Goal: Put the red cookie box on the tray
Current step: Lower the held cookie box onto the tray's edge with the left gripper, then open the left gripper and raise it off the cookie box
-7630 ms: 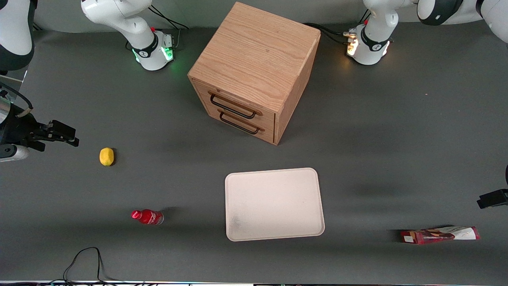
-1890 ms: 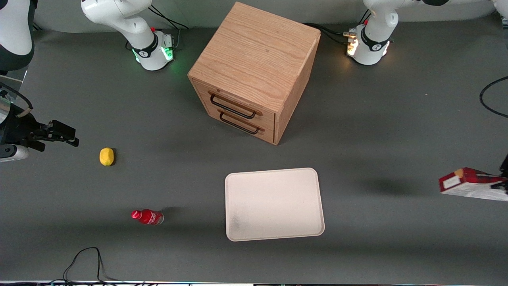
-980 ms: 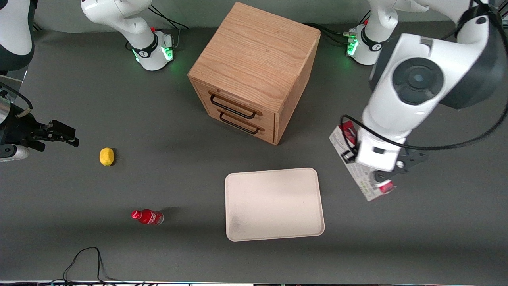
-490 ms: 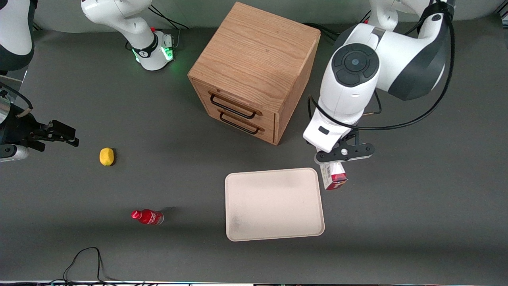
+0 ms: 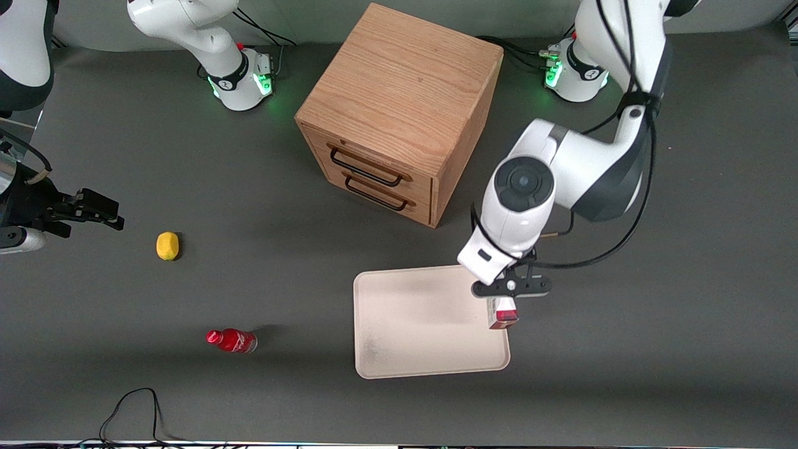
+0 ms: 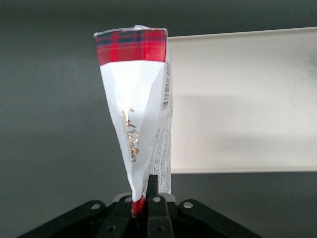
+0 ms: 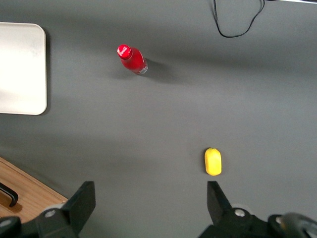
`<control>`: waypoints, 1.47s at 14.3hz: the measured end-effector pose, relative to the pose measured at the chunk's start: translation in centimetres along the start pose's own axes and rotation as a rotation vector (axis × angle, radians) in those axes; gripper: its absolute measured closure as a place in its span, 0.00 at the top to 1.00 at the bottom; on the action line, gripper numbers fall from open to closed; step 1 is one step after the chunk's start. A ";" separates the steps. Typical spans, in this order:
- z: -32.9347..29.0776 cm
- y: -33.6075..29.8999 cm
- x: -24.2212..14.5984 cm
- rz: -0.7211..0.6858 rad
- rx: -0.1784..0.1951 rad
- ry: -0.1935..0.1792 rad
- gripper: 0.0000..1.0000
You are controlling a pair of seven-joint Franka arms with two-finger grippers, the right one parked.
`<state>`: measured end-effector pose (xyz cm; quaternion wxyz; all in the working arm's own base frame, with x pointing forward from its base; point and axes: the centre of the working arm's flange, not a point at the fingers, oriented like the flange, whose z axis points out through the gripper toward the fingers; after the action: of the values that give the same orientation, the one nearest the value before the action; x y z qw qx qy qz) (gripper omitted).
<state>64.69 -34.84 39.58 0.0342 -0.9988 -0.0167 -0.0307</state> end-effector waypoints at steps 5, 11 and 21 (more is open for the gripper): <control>7.1 -0.6 1.8 -0.005 0.002 0.018 0.04; 13.2 -0.1 2.0 -0.051 -0.008 0.019 0.04; 15.5 -0.6 2.4 -0.078 -0.012 0.023 0.42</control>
<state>67.95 -33.06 24.33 0.0271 -0.9971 -0.0553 -0.0437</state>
